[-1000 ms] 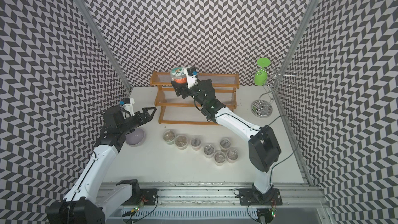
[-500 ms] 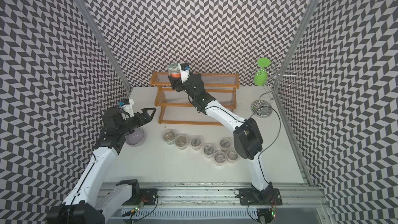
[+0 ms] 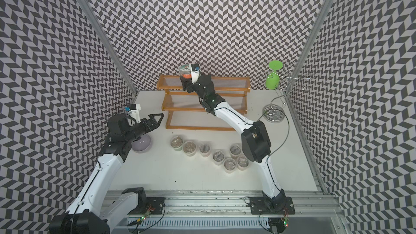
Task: Place the seed container on the shelf
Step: Place the seed jar on the shelf.
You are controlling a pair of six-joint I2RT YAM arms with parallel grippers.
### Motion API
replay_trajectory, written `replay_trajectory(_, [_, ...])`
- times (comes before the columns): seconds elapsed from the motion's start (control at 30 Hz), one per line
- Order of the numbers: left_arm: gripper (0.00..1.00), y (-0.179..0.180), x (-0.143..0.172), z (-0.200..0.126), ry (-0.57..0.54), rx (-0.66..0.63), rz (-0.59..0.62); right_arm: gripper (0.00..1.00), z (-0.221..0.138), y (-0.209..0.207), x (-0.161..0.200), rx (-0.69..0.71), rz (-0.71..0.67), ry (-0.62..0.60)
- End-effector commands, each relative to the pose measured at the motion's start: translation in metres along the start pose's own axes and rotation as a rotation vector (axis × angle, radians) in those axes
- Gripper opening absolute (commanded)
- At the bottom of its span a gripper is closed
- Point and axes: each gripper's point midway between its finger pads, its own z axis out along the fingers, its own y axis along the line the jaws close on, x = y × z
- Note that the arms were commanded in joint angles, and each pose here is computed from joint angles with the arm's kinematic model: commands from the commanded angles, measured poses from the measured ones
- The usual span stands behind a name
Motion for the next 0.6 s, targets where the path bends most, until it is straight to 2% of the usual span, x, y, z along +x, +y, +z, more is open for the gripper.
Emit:
replay_trajectory(0.0, [0.99, -0.007, -0.005, -0.003, -0.025, 0.033, 0.014, 0.83, 0.004, -0.002, -0.015, 0.001, 0.002, -0.067])
replay_trajectory(0.2, [1.0, -0.006, -0.002, -0.001, -0.017, 0.04, 0.013, 0.87, -0.004, 0.005, -0.013, -0.046, 0.001, -0.07])
replay_trajectory(0.43, [0.99, -0.007, -0.001, -0.001, -0.009, 0.045, 0.016, 0.99, -0.013, 0.007, -0.02, -0.058, 0.0, -0.076])
replay_trajectory(0.57, [1.0, -0.008, -0.001, -0.001, -0.008, 0.049, 0.017, 1.0, -0.018, 0.008, -0.029, -0.059, -0.007, -0.082])
